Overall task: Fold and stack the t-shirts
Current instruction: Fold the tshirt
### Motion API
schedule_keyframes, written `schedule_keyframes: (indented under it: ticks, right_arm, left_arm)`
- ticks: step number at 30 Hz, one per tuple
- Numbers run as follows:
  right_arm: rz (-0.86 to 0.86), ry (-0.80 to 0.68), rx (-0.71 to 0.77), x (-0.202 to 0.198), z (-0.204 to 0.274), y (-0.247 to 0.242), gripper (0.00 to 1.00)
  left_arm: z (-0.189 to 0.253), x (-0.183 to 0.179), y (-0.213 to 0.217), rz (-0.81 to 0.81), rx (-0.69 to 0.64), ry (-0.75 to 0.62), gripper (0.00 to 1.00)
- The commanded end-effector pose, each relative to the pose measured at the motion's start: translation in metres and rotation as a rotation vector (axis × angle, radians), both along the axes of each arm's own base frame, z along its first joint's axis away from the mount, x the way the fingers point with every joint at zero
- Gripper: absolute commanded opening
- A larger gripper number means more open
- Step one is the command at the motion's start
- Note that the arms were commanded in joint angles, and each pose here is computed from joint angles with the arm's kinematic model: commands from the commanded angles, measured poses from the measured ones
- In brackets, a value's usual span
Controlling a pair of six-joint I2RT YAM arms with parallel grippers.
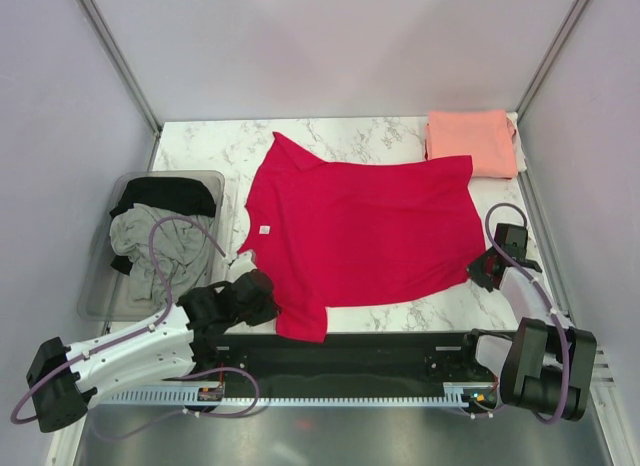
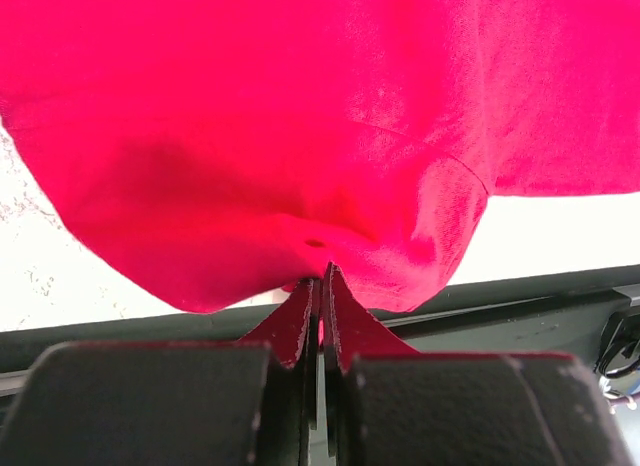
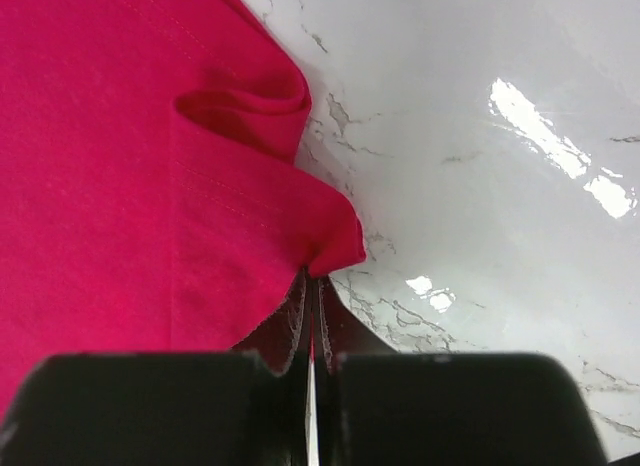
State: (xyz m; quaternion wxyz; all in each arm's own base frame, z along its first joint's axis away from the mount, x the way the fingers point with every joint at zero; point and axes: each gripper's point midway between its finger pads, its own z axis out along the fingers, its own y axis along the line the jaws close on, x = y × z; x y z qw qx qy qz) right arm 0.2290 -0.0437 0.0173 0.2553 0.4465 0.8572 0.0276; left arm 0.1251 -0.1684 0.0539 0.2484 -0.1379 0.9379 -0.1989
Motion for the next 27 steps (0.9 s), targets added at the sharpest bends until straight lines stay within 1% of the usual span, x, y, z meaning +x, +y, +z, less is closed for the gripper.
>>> schedule_keyframes:
  ticks: [1, 3, 4, 6, 7, 8, 11, 13, 16, 17, 20, 24, 26, 27]
  right_arm:
    - [-0.003, -0.023, 0.028, -0.001, 0.002, 0.005, 0.0]
    - [-0.003, -0.027, 0.042, -0.002, 0.006, 0.008, 0.0]
    - [0.003, -0.014, 0.053, -0.006, 0.011, 0.011, 0.0]
    - [-0.005, -0.045, 0.052, -0.006, 0.028, 0.011, 0.0]
    - [-0.008, -0.04, 0.055, -0.01, 0.039, 0.013, 0.0]
    - [-0.01, -0.082, 0.046, -0.01, 0.053, 0.013, 0.0]
    - [0.007, -0.136, 0.059, -0.019, 0.082, 0.021, 0.0]
    - [0.012, -0.147, 0.053, -0.032, 0.096, 0.024, 0.0]
    - [0.016, -0.147, 0.058, -0.047, 0.102, 0.029, 0.0]
    - [0.023, -0.17, 0.059, -0.05, 0.105, 0.032, 0.0]
    - [0.037, -0.13, 0.068, -0.061, 0.098, 0.036, 0.0]
    - [0.042, -0.13, 0.071, -0.06, 0.095, 0.037, 0.0]
    - [0.047, -0.156, 0.073, -0.051, 0.101, 0.036, 0.0]
    - [0.047, -0.162, 0.073, -0.047, 0.103, 0.035, 0.0]
  left_arm:
    - [0.011, 0.008, -0.005, -0.007, -0.02, -0.04, 0.02]
    - [0.017, 0.006, -0.007, -0.025, -0.023, -0.041, 0.02]
    - [0.03, 0.008, -0.01, -0.029, -0.044, -0.056, 0.02]
    - [0.041, 0.006, -0.008, -0.047, -0.04, -0.06, 0.02]
    - [0.054, 0.008, -0.011, -0.054, -0.06, -0.078, 0.02]
    - [0.062, 0.007, -0.011, -0.062, -0.076, -0.088, 0.02]
    - [0.079, 0.001, -0.006, -0.082, -0.084, -0.098, 0.02]
    - [0.089, -0.005, -0.002, -0.091, -0.101, -0.098, 0.02]
    - [0.096, -0.012, 0.003, -0.095, -0.113, -0.087, 0.02]
    - [0.099, -0.014, 0.004, -0.097, -0.122, -0.084, 0.02]
    - [0.108, -0.018, 0.011, -0.089, -0.127, -0.089, 0.02]
    - [0.123, -0.012, 0.02, -0.077, -0.091, -0.136, 0.02]
    - [0.125, -0.004, 0.024, -0.069, -0.043, -0.162, 0.02]
    - [0.133, 0.0, 0.025, -0.073, -0.027, -0.189, 0.02]
